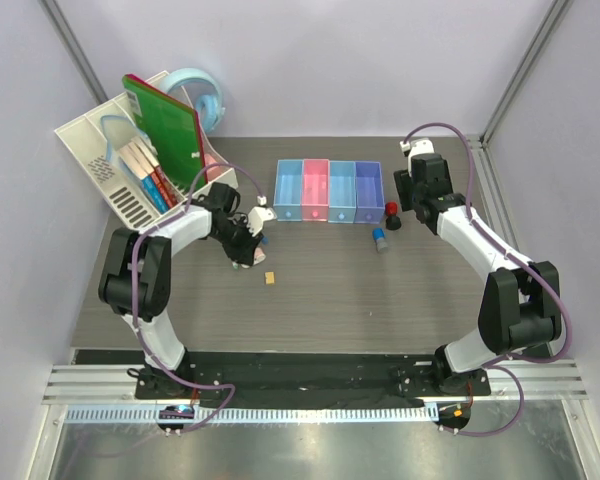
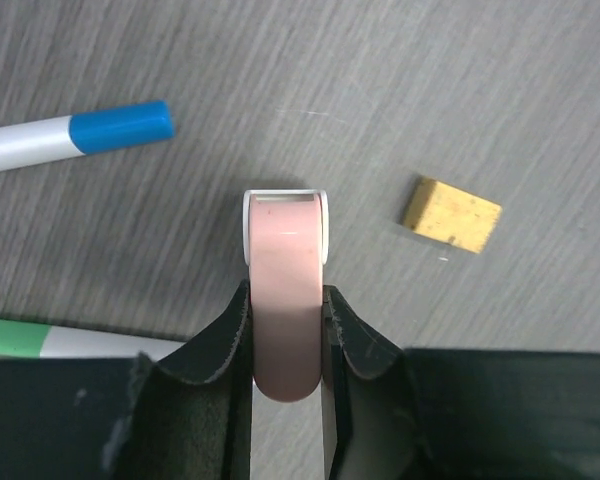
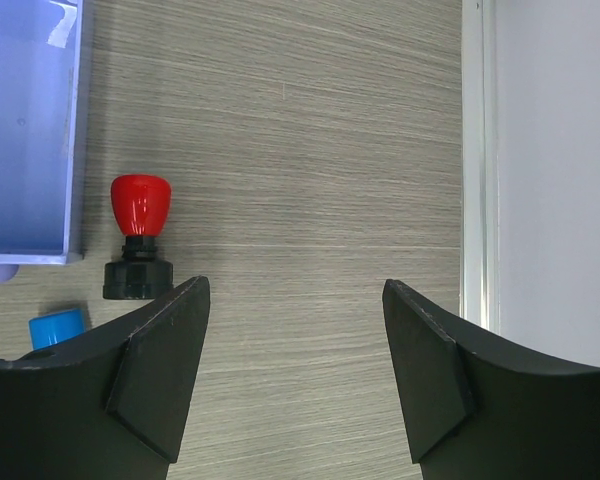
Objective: Sort the stationery into containers
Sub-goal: Pick up the stapler from the center of the board.
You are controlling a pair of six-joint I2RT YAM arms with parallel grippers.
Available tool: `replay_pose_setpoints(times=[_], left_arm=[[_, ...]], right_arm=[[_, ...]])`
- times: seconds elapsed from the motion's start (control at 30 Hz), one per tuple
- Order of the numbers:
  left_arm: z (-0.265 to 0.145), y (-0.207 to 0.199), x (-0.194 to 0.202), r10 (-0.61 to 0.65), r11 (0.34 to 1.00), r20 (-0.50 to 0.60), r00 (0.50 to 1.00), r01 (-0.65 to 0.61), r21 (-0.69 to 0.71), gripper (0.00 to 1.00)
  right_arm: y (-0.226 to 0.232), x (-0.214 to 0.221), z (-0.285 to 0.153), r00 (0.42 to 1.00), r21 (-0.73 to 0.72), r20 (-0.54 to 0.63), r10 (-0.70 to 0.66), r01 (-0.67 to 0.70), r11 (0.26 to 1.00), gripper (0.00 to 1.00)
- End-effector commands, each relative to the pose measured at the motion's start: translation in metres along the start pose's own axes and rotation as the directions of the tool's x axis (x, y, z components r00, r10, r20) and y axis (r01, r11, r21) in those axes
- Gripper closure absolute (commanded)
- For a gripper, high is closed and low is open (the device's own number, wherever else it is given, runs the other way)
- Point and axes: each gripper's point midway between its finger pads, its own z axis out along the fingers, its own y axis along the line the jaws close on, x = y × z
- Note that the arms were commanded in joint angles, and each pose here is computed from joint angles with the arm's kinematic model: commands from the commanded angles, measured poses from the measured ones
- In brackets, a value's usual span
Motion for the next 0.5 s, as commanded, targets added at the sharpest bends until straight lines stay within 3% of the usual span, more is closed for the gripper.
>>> replay_pose_setpoints(times=[0.0, 0.27, 0.47], left_arm=[[-0.039, -0.010, -0.036, 0.052, 0.999, 0.088, 0.995, -0.050, -0.020, 1.00], [-0.098, 0.012, -0.108, 0.150, 0.975, 0.245, 0.958, -0.101, -0.199, 1.00], [-0.095, 0.055, -0.155, 0.167, 0.959, 0.273, 0.947, -0.092, -0.268, 1.00]], right_arm=[[-0.009, -0.009, -0.006, 0.999, 0.016, 0.029, 0.030, -0.030, 0.999, 0.25], [-0.014, -0.011, -0.008, 0.998, 0.020, 0.039, 0.041, -0.042, 0.999, 0.25], [-0.014, -0.011, -0.007, 0.998, 0.022, 0.036, 0.044, -0.045, 0.999, 0.25]])
